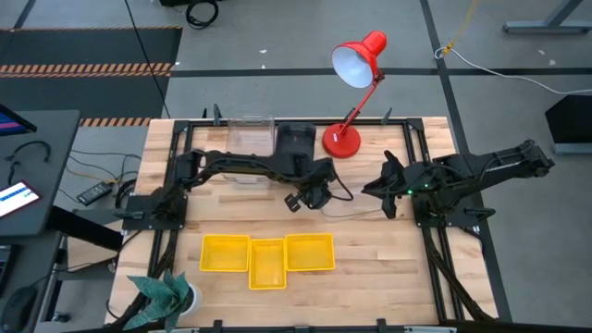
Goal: Stack baskets by color
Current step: Stack the bottom transparent bin on the transparent bins
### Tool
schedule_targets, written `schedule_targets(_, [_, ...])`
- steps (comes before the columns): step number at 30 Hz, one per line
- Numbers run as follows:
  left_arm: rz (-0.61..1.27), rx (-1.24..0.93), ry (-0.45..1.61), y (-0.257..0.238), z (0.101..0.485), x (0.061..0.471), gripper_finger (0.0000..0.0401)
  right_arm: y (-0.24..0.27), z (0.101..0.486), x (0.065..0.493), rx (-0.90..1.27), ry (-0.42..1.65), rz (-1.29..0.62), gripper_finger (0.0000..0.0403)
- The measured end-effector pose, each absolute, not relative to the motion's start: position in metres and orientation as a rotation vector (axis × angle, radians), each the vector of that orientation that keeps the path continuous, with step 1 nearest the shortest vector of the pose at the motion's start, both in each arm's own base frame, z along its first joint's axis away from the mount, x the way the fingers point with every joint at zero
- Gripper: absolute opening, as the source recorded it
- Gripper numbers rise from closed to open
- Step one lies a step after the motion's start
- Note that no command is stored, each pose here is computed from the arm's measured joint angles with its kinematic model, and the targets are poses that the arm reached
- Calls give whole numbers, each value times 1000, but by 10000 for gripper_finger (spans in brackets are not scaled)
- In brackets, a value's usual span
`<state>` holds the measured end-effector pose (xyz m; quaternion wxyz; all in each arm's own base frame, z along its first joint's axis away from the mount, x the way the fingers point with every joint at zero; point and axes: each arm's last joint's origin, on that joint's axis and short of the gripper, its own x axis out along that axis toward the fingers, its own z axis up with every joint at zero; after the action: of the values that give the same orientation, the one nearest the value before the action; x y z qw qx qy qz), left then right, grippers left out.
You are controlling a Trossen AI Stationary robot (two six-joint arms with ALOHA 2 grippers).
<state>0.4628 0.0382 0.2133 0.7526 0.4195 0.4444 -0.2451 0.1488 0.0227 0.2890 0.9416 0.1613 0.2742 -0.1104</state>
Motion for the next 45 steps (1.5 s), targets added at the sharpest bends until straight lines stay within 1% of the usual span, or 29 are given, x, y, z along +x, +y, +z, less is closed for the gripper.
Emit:
schedule_targets(8, [-549, 944, 995, 40, 202, 465, 124, 28, 289, 151, 324, 543, -199, 55])
schedule_targets(11, [-560, 943, 1004, 40, 198, 466, 116, 30, 289, 152, 323, 538, -185, 55])
schedule_targets(16, [-587, 942, 1034, 40, 191, 465, 84, 33, 289, 153, 311, 536, -184, 55])
schedule_targets(22, [-599, 948, 1041, 39, 190, 464, 16, 38, 291, 148, 292, 522, -154, 55])
schedule_targets(30, [-573, 1030, 1069, 26, 190, 466, 8, 42, 294, 139, 218, 476, -222, 55])
schedule_targets(33, [-543, 1059, 1095, 19, 199, 467, 7, 45, 294, 136, 202, 468, -225, 55])
schedule_targets(38, [-517, 1014, 1098, 8, 226, 469, 7, 46, 294, 127, 134, 446, -306, 55])
schedule_targets(45, [-458, 868, 1184, 4, 258, 460, 7, 47, 299, 115, 51, 338, -435, 51])
